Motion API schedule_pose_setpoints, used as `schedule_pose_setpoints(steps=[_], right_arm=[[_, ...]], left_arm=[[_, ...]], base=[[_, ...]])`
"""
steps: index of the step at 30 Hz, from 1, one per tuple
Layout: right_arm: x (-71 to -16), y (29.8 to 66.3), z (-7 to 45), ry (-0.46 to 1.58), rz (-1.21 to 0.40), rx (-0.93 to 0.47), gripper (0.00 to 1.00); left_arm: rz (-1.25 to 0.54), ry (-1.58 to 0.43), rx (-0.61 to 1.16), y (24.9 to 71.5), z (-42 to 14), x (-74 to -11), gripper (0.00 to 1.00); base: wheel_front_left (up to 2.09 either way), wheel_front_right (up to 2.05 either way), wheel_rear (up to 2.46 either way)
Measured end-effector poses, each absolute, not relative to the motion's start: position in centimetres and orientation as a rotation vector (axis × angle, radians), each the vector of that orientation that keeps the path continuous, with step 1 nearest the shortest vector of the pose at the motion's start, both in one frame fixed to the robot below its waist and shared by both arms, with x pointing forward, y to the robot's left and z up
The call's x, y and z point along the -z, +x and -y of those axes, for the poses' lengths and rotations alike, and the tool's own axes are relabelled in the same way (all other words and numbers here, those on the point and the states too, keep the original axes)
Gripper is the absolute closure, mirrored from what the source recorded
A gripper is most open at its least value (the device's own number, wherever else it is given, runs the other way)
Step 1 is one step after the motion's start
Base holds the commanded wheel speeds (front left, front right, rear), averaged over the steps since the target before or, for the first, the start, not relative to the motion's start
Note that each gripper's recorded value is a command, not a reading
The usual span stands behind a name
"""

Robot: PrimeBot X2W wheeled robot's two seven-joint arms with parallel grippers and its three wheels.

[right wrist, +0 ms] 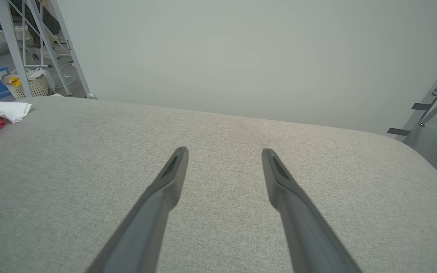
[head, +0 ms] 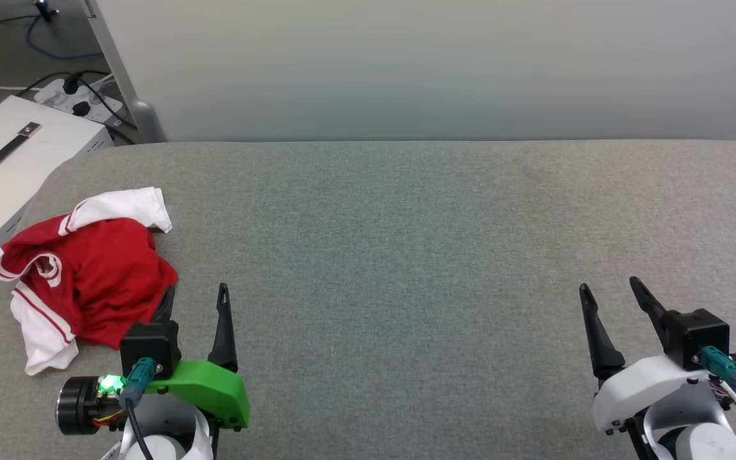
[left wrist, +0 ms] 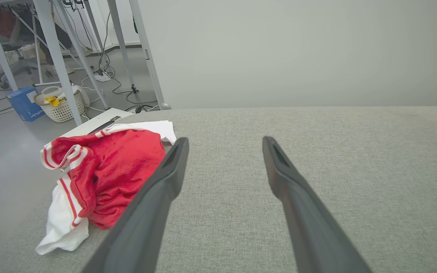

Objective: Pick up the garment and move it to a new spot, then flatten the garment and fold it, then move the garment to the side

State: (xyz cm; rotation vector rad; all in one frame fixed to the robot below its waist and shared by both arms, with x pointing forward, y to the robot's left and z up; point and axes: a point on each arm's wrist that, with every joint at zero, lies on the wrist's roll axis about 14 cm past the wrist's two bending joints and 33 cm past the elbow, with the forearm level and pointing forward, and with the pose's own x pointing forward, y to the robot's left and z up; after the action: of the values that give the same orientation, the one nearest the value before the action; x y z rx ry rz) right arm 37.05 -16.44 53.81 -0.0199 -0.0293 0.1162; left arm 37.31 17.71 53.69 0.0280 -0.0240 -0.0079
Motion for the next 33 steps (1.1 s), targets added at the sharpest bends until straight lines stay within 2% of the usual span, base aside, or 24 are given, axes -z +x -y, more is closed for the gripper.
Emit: schedule_pose_setpoints(steps=[33], right_arm=[[-54.2, 37.1, 17.5, 0.034, 0.082, -0.085, 0.0]], left_arm=[[0.02, -0.03, 0.026, 37.3, -17.3, -52.3, 0.0]], base=[[0.0, 0.0, 0.0]])
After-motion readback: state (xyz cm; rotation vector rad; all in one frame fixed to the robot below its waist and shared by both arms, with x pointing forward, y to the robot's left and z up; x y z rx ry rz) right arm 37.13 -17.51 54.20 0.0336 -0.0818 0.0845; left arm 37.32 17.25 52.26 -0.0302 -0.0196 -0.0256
